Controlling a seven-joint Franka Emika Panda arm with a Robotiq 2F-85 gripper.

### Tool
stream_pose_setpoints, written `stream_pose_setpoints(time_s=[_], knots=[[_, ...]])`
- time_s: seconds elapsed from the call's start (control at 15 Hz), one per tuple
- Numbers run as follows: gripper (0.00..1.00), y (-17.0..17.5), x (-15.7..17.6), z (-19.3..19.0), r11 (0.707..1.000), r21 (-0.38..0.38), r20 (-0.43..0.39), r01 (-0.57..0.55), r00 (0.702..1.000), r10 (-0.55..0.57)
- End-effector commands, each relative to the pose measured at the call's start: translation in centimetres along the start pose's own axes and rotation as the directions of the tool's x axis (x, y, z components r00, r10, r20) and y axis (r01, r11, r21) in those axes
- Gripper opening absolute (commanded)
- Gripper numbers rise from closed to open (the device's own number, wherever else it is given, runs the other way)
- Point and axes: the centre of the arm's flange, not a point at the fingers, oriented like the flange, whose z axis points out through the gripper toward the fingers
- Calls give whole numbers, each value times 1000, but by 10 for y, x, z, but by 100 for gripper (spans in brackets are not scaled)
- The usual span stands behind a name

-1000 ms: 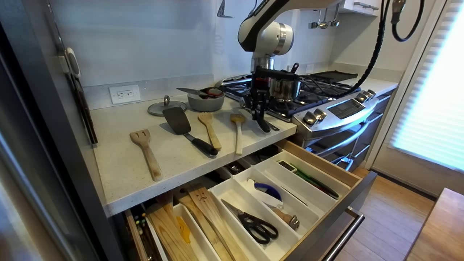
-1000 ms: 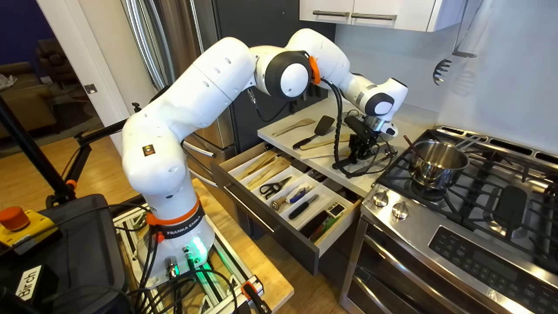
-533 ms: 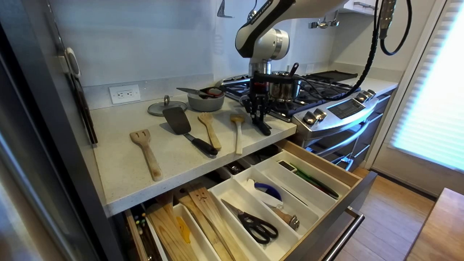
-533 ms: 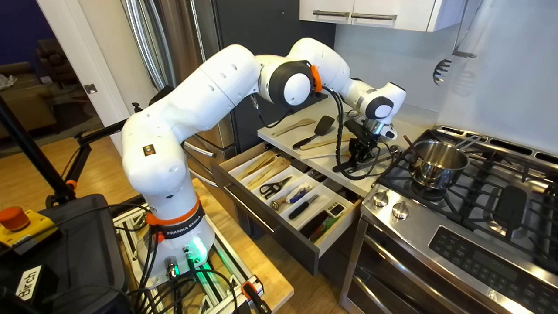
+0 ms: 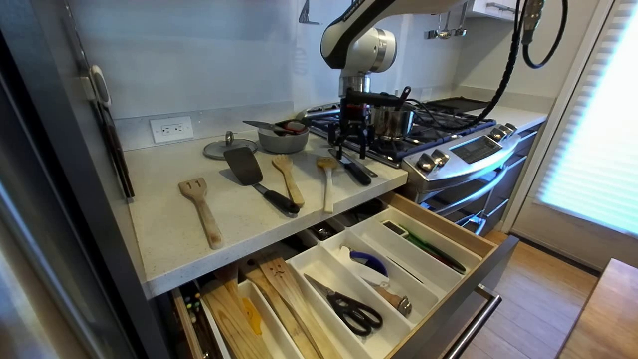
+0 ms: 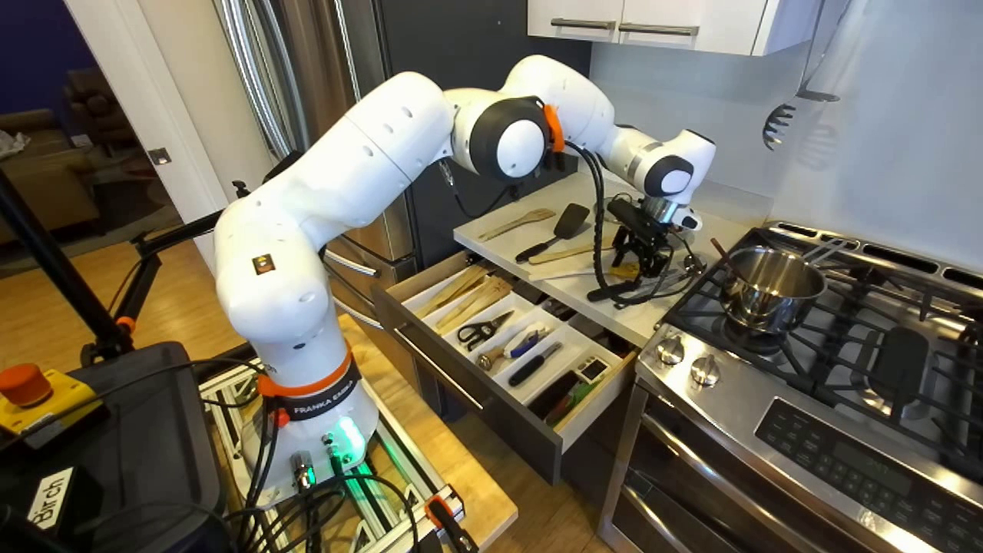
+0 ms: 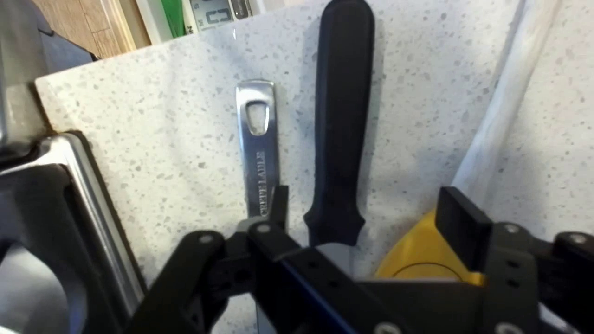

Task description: Put the knife on the table

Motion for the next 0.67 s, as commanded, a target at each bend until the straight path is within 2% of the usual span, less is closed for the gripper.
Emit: stream_pose_setpoints(time_s=[0.0, 0.07, 0.2, 0.47, 0.53, 0.6], knots=[[100, 7, -78, -27, 990, -47, -10, 136, 991, -136], [100, 8, -87, -32, 977, -82, -6, 197, 980, -198], [100, 9, -105, -41, 947, -93, 25, 307, 952, -306], [100, 4, -139, -50, 853, -157, 31, 497, 866, -499], [100, 2, -74, -64, 899, -128, 31, 420, 907, -419], [100, 0, -81, -65, 882, -136, 34, 451, 892, -451]])
